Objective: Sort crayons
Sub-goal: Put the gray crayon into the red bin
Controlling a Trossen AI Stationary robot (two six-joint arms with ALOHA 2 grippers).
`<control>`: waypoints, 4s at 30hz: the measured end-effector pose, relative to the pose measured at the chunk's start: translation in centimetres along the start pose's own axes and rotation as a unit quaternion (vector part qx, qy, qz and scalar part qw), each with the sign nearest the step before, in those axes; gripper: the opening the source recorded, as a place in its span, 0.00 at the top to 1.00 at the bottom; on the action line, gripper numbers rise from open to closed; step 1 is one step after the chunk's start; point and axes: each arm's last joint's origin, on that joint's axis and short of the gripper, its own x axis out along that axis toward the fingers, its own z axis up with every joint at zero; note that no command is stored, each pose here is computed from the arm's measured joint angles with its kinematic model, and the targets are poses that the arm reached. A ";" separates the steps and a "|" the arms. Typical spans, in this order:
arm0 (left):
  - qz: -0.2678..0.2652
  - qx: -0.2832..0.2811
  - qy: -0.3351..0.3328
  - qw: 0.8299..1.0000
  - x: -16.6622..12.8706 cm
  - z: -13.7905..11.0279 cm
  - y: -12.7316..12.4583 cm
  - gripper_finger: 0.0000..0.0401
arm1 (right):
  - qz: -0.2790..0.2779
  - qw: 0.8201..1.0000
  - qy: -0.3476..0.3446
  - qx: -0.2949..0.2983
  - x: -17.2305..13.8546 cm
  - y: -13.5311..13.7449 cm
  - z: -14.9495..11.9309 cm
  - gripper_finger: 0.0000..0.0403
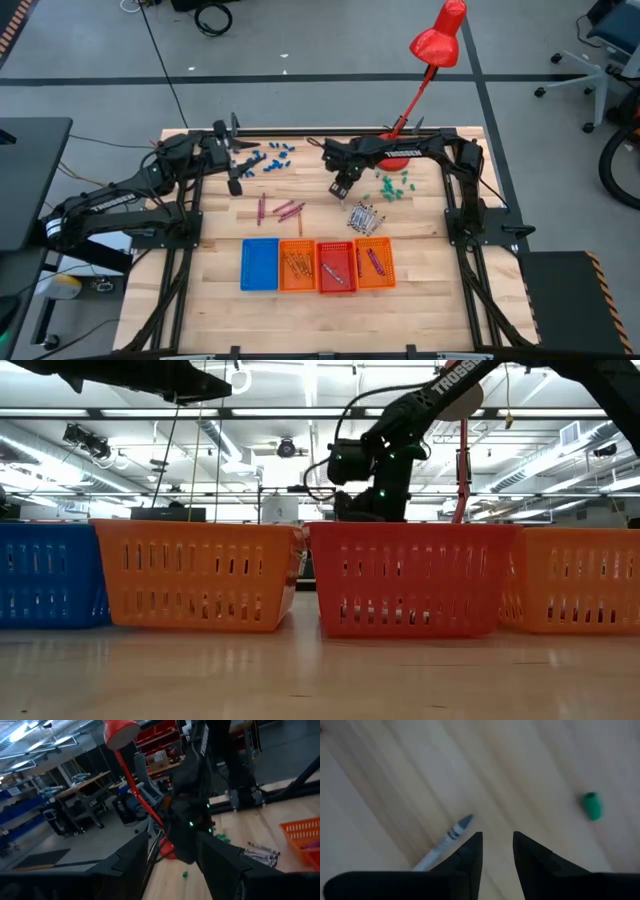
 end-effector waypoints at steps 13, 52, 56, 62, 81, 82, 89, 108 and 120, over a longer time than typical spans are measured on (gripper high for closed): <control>-0.016 0.027 0.042 0.999 3.0 -1.9 -0.2 0.55 | -0.027 0.998 -0.065 -0.003 -1.4 7.5 -0.1 0.73; -0.004 0.006 0.065 0.998 3.6 -2.7 0.3 0.55 | 0.007 0.999 0.022 0.034 3.1 6.9 -2.0 0.77; 0.002 0.010 0.068 0.998 3.6 -2.8 0.3 0.55 | 0.009 0.999 0.029 0.018 3.1 6.9 -2.2 0.84; 0.002 0.010 0.068 0.998 3.6 -2.8 0.3 0.55 | 0.011 0.999 0.031 0.006 3.0 7.0 -2.1 0.95; 0.000 0.011 0.075 0.997 3.6 -2.9 0.3 0.55 | 0.025 0.999 0.046 -0.014 0.3 7.8 -0.5 0.93; 0.000 0.011 0.075 0.997 3.6 -2.9 0.3 0.55 | 0.027 0.998 0.046 -0.016 0.0 8.0 -0.4 0.93; 0.020 0.001 0.085 0.996 3.6 -3.0 0.4 0.55 | 0.059 0.997 0.047 -0.029 -2.9 10.9 -0.2 0.93; 0.062 -0.065 0.037 0.995 0.7 -0.8 0.8 0.55 | 0.069 0.994 0.080 0.025 -6.2 20.3 -6.1 0.92; 0.062 -0.068 0.017 0.996 -0.4 -0.2 0.8 0.55 | 0.072 0.991 0.087 0.067 -6.5 21.4 -7.1 0.76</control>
